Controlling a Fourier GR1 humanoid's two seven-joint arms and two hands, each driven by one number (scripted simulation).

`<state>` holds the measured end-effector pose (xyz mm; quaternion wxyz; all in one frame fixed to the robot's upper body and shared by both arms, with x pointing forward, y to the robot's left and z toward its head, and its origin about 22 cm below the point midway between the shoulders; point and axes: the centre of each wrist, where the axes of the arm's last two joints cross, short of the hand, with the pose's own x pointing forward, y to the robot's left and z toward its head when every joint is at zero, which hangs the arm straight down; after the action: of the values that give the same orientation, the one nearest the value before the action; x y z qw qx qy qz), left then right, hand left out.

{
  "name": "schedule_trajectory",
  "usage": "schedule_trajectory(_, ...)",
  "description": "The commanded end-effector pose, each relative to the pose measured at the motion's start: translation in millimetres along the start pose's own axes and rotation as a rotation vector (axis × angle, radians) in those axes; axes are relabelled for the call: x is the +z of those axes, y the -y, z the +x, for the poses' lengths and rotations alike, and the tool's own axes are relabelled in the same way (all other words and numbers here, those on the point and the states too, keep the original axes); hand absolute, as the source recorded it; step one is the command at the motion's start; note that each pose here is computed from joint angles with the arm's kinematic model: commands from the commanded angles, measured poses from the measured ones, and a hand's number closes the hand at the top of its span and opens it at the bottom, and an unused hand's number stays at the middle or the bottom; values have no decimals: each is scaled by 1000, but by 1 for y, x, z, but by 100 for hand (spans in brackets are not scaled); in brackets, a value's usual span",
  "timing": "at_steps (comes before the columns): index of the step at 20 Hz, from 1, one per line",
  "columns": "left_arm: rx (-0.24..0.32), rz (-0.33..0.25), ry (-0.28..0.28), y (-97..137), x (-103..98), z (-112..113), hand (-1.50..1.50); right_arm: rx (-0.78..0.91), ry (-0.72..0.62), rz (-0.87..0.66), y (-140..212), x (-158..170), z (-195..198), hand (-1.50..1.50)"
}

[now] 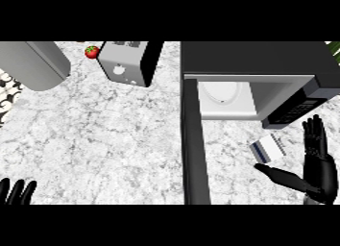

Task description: Pick up the milk, place it into the microwave and close the microwave

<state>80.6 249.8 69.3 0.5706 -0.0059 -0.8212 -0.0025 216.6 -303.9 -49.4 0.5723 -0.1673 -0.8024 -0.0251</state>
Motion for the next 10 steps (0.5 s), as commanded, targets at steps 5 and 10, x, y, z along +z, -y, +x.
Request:
schedule_trajectory(5, 8, 6, -12, 16, 5, 4, -150, -3, -58, 44, 11, 30, -45, -150)
schedule_trajectory(10, 4, 1, -9, 1, -9, -3, -150, 17, -83, 51, 21, 17, -62, -150)
